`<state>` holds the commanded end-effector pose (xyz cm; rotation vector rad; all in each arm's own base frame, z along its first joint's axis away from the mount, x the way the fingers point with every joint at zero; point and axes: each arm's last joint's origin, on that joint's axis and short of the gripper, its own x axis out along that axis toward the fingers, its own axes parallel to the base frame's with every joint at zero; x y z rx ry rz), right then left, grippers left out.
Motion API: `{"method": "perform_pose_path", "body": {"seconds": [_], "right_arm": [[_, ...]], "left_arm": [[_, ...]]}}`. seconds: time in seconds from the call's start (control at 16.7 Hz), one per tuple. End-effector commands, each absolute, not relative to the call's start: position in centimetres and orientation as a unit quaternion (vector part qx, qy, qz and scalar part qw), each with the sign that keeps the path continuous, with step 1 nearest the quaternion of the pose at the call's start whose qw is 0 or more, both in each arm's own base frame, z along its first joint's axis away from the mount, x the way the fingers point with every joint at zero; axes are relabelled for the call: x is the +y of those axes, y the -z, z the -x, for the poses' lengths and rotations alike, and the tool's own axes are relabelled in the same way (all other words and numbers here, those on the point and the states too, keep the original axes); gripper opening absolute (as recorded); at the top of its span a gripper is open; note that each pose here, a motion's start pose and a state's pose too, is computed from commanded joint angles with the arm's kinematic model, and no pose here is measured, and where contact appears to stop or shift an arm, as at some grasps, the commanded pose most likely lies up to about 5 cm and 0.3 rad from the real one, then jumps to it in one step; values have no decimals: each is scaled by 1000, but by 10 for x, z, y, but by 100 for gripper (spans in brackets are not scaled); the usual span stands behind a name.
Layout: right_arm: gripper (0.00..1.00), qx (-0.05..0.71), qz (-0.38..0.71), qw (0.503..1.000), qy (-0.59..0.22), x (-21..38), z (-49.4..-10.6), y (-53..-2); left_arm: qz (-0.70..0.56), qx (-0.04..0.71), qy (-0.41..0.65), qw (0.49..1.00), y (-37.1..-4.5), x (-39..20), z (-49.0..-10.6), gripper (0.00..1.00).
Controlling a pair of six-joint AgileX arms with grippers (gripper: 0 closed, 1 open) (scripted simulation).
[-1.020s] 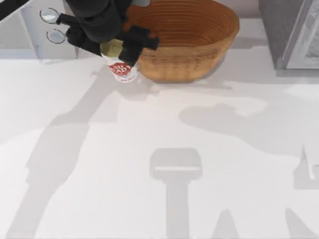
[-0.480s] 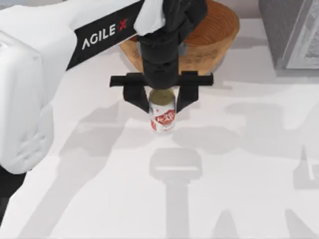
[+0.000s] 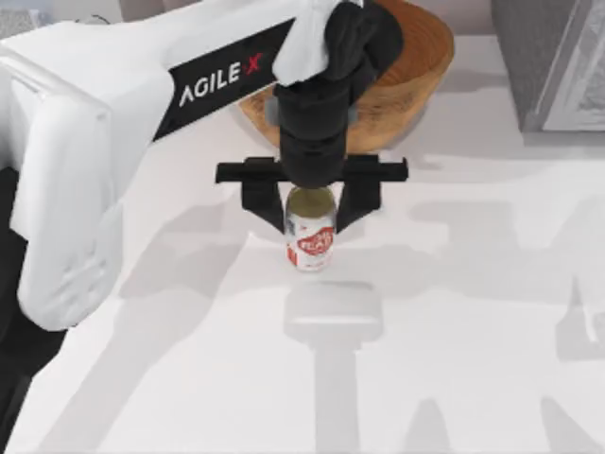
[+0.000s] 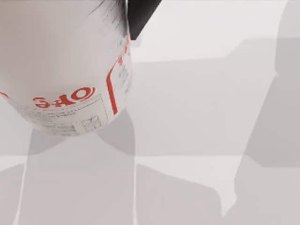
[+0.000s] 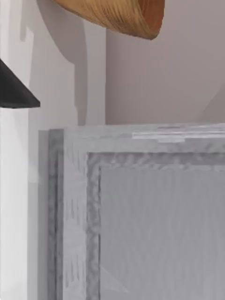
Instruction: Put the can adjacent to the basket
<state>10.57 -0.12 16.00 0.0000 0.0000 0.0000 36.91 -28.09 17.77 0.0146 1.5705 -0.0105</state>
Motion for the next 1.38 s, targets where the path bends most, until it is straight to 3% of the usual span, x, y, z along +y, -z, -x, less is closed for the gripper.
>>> {"method": "perform_pose_path", "body": {"seconds": [0.36,1.02,1.38], "right_arm": [[100,0,0,1000,0,-1,-106,-160],[100,0,0,1000,0,-1,-106,-160],[100,0,0,1000,0,-1,-106,-160]], "left_arm": [[-25,723,-65,687,-176,-241,-378,0],[-7,706,7,708,-170,-284,-368,0],[-7,706,7,708,-170,-284,-368,45]]}}
